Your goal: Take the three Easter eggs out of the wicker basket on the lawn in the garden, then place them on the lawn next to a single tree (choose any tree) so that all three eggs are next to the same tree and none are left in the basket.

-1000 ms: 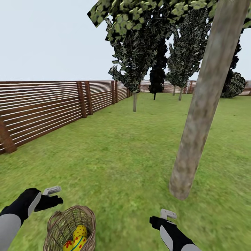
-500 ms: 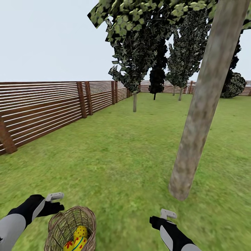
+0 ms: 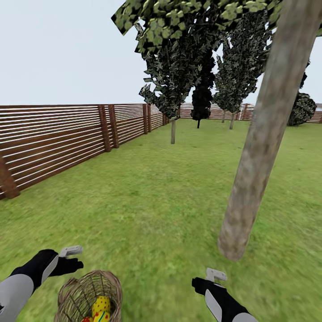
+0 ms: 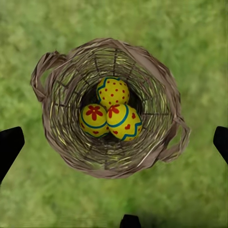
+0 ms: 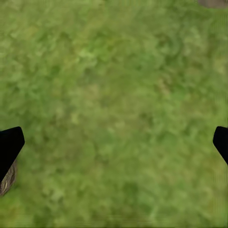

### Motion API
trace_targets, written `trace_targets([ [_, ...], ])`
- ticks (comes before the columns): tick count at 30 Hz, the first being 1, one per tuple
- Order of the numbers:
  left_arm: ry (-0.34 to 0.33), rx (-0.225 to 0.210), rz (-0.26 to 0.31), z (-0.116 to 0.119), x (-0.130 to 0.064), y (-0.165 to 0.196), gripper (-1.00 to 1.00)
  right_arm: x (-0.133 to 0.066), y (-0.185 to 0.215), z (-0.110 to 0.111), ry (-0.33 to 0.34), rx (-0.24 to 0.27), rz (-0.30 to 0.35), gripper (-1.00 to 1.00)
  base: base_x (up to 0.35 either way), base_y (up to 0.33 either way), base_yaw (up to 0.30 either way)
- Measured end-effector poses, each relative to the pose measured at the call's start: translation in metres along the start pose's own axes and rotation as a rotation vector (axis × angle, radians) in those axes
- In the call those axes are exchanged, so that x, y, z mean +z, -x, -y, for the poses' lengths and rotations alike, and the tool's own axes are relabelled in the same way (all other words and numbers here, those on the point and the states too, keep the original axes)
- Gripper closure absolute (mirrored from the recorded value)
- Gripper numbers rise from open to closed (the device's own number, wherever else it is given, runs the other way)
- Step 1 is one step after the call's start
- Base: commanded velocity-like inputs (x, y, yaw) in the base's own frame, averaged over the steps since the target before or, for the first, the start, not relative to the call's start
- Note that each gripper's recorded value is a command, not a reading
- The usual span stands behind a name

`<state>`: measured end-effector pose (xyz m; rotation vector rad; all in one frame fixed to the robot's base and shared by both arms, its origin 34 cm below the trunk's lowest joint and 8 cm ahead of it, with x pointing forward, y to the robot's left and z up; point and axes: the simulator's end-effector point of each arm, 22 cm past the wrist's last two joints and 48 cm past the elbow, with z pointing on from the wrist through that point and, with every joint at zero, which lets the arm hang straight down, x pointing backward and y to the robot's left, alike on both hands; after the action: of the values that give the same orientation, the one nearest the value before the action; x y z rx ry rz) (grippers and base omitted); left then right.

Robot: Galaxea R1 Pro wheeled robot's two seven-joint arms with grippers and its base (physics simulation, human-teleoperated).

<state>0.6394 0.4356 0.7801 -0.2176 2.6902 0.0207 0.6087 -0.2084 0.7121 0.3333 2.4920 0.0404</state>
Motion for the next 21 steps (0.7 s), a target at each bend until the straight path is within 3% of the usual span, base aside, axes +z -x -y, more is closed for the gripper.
trace_targets([
  [4,0.001,0.0,0.001,0.0,0.0,0.0,-1.0,0.0,0.007,0.0,0.0,0.003,0.027,-1.0,0.269,0.0,0.0],
  [10,0.001,0.001,0.002,0.0,0.0,0.0,-1.0,-0.005,0.046,-0.003,0.001,0.003,0.144,-1.0,0.235,0.0,0.0],
  [16,0.001,0.001,0.002,0.0,0.0,0.001,-1.0,-0.023,0.114,-0.018,0.03,-0.016,0.294,-1.0,0.117,0.0,0.0],
  [21,0.0,0.0,0.004,0.0,0.0,0.001,-1.0,-0.042,0.155,-0.032,0.058,-0.019,0.339,-1.0,0.023,0.0,0.004],
])
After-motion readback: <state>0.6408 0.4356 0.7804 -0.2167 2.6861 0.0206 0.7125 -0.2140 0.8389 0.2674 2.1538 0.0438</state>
